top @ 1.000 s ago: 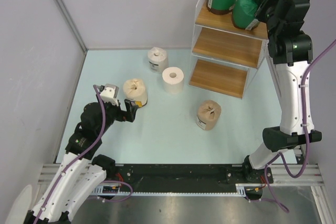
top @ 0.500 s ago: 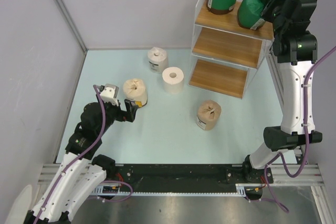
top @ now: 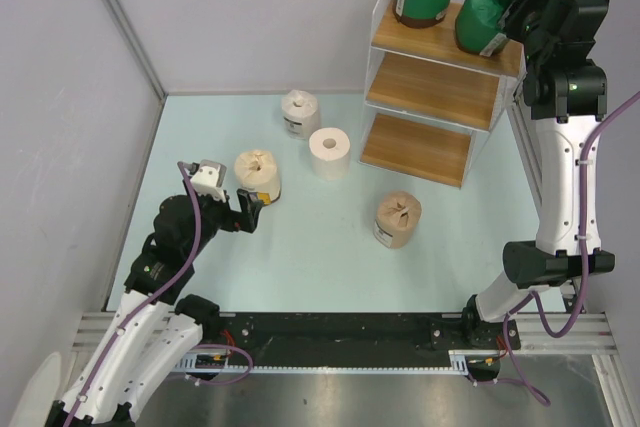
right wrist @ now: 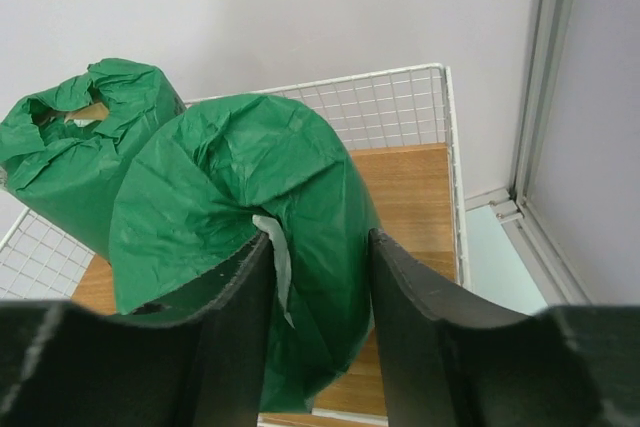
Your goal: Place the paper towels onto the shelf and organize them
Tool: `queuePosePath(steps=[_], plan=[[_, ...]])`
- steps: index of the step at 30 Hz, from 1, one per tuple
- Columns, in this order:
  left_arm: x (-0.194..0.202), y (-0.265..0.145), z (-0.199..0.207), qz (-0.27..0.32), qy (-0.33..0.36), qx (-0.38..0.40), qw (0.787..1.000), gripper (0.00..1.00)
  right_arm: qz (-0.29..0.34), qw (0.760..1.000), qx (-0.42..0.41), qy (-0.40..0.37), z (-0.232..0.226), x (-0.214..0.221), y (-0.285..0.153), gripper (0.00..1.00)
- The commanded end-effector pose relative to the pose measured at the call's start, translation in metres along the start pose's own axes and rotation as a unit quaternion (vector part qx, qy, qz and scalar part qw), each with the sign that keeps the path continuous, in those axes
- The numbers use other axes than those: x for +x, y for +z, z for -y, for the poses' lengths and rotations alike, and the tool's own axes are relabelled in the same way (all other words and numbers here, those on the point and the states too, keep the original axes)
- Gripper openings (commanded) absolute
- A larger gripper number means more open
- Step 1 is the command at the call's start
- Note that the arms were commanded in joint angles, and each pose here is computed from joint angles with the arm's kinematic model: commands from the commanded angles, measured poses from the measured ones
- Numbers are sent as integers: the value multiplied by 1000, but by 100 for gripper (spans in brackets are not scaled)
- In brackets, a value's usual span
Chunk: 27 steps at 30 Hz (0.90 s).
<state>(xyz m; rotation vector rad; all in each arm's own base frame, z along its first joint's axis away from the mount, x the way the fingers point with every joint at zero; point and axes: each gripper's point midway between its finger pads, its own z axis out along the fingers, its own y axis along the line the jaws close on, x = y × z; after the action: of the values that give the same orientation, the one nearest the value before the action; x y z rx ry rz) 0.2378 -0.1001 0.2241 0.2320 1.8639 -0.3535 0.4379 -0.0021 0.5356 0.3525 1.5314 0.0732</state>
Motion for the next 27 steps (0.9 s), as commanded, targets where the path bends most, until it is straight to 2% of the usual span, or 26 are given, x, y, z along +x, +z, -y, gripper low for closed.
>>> queuePosePath(steps=[1, 7, 16, 18, 22, 23, 27], plan=[[-5, 0, 2, 9, 2, 4, 1000, 100, 22, 999, -23, 15, -8, -15, -7, 53], [-5, 1, 2, 8, 2, 4, 1000, 100, 27, 999, -21, 20, -4, -17, -3, 66], [-9, -2, 2, 15, 2, 3, 1000, 100, 34, 998, -49, 37, -5, -21, 1, 72], [-12, -5, 3, 21, -1, 5, 1000, 100, 42, 997, -45, 43, 7, -26, 3, 73], [-34, -17, 13, 54, -12, 28, 998, 100, 68, 993, -77, 58, 5, -39, -12, 75], [-39, -19, 16, 59, -23, 34, 997, 100, 83, 990, -95, 63, 0, -50, -29, 76], [-90, -36, 37, 103, -44, 77, 991, 100, 105, 985, -118, 73, -6, -66, -57, 78]])
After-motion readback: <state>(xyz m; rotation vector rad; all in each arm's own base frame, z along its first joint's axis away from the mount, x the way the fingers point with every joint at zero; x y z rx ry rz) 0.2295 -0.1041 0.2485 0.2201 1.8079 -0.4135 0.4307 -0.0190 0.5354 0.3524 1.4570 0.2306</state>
